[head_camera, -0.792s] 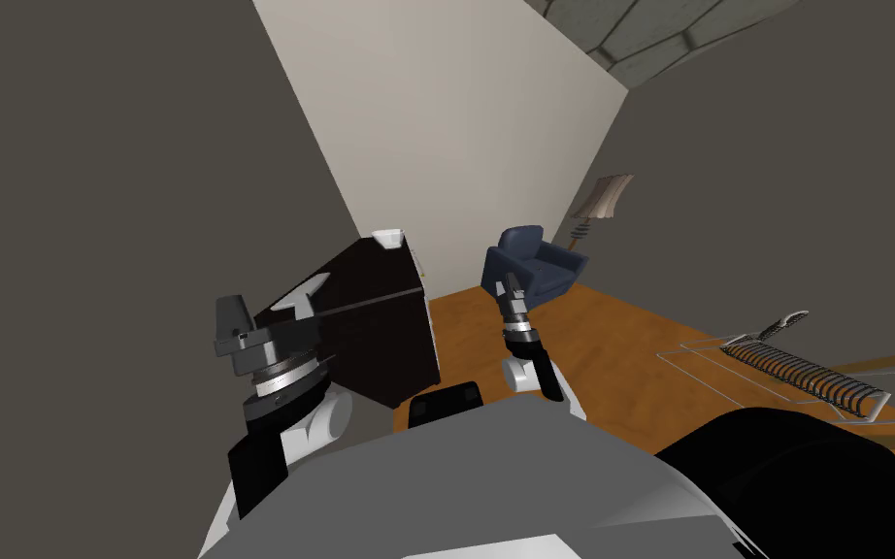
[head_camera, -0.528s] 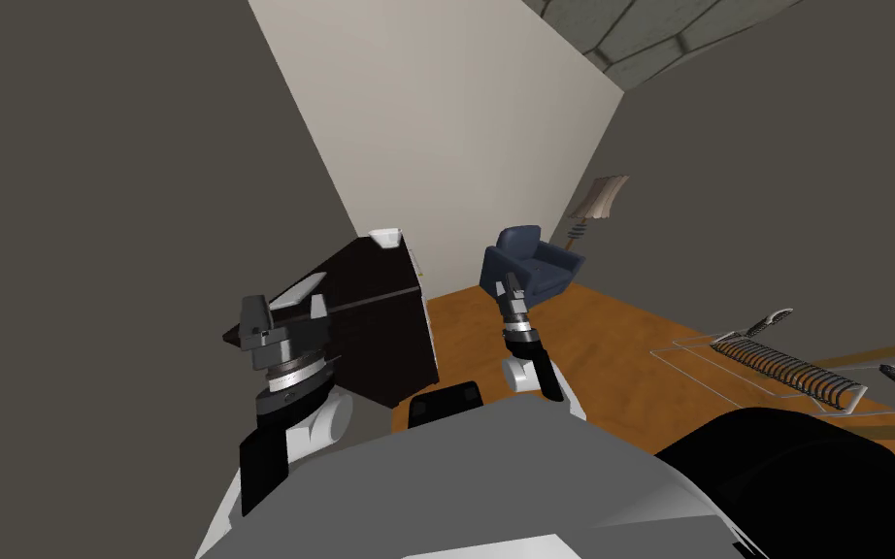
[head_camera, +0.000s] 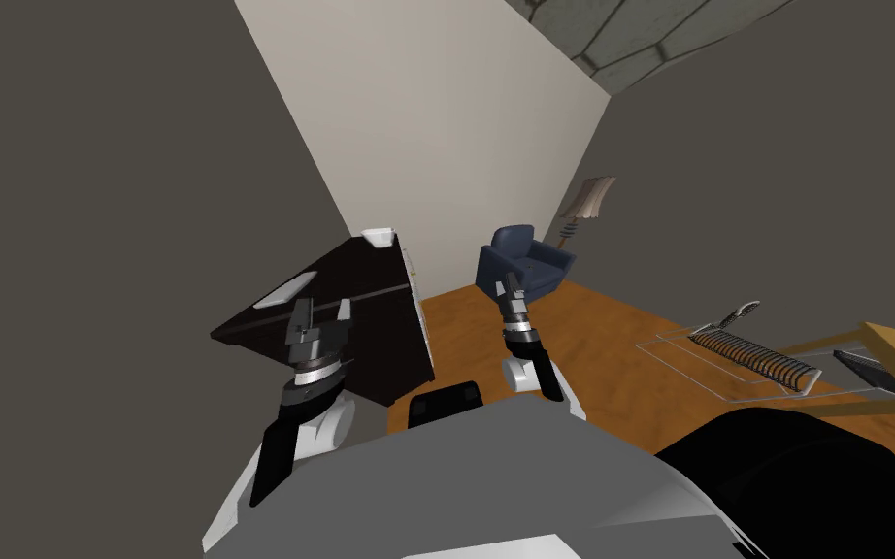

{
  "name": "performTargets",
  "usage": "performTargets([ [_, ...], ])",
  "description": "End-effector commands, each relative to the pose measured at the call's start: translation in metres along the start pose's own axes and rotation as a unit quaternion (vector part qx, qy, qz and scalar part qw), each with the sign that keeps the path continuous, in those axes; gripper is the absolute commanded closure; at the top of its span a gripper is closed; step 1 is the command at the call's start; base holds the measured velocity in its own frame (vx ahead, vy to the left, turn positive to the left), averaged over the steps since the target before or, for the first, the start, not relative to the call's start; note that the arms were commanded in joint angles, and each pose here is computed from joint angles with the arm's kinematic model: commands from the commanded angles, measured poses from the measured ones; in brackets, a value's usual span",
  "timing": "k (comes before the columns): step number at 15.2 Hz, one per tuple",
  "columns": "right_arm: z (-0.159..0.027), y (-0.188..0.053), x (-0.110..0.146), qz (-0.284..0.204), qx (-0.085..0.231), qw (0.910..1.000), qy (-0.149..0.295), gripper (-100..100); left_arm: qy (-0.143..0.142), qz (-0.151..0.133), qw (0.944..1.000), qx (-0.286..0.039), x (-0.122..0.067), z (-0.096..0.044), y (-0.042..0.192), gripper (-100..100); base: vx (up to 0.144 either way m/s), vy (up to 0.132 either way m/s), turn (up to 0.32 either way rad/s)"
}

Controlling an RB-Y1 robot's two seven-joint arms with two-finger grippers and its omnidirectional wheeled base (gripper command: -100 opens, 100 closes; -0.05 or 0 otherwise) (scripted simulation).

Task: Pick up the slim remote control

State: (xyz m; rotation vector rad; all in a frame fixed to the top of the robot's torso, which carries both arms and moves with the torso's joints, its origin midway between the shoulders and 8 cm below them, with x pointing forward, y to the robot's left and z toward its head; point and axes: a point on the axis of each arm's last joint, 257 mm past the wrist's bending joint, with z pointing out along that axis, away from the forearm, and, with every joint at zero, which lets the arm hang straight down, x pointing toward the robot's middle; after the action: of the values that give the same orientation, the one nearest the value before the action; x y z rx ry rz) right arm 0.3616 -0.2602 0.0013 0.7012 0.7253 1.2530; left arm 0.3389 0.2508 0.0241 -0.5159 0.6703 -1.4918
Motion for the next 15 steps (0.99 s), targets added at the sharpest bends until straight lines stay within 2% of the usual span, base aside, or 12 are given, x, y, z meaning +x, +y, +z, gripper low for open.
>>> performTargets([
  [1,0.000,0.000,0.000,0.000,0.000,1.0000,0.000,0,0.025,-0.023,0.9992,-0.018,0.015,-0.008,0.019,-100,-0.053,-0.067,-0.081],
  [3,0.000,0.000,0.000,0.000,0.000,1.0000,0.000,0,0.042,-0.017,0.9988,-0.021,0.018,-0.009,0.019,-100,-0.052,-0.068,-0.046],
  [4,0.000,0.000,0.000,0.000,0.000,1.0000,0.000,0,0.058,-0.037,0.9970,-0.038,0.029,-0.018,0.034,-100,-0.060,-0.068,-0.057],
  [6,0.000,0.000,0.000,0.000,0.000,1.0000,0.000,0,0.072,-0.031,0.9961,-0.041,0.031,-0.019,0.035,-100,-0.056,-0.062,-0.042],
  [7,0.000,0.000,0.000,0.000,0.000,1.0000,0.000,0,0.087,-0.052,0.9931,-0.059,0.042,-0.031,0.050,-100,-0.047,-0.060,-0.076],
  [9,0.000,0.000,0.000,0.000,0.000,1.0000,0.000,0,0.104,-0.046,0.9915,-0.063,0.044,-0.033,0.051,-100,-0.043,-0.064,-0.057],
  [10,0.000,0.000,0.000,0.000,0.000,1.0000,0.000,0,0.117,-0.067,0.9874,-0.083,0.054,-0.048,0.067,-100,-0.057,-0.072,-0.079],
  [12,0.000,0.000,0.000,0.000,0.000,1.0000,0.000,0,0.136,-0.059,0.9849,-0.088,0.055,-0.050,0.068,-100,-0.064,-0.078,-0.048],
  [13,0.000,0.000,0.000,0.000,0.000,1.0000,0.000,0,0.148,-0.081,0.9801,-0.105,0.065,-0.064,0.079,-100,-0.053,-0.086,-0.071],
  [15,0.000,0.000,0.000,0.000,0.000,1.0000,0.000,0,0.167,-0.073,0.9764,-0.116,0.065,-0.071,0.085,-100,-0.051,-0.092,-0.062],
])
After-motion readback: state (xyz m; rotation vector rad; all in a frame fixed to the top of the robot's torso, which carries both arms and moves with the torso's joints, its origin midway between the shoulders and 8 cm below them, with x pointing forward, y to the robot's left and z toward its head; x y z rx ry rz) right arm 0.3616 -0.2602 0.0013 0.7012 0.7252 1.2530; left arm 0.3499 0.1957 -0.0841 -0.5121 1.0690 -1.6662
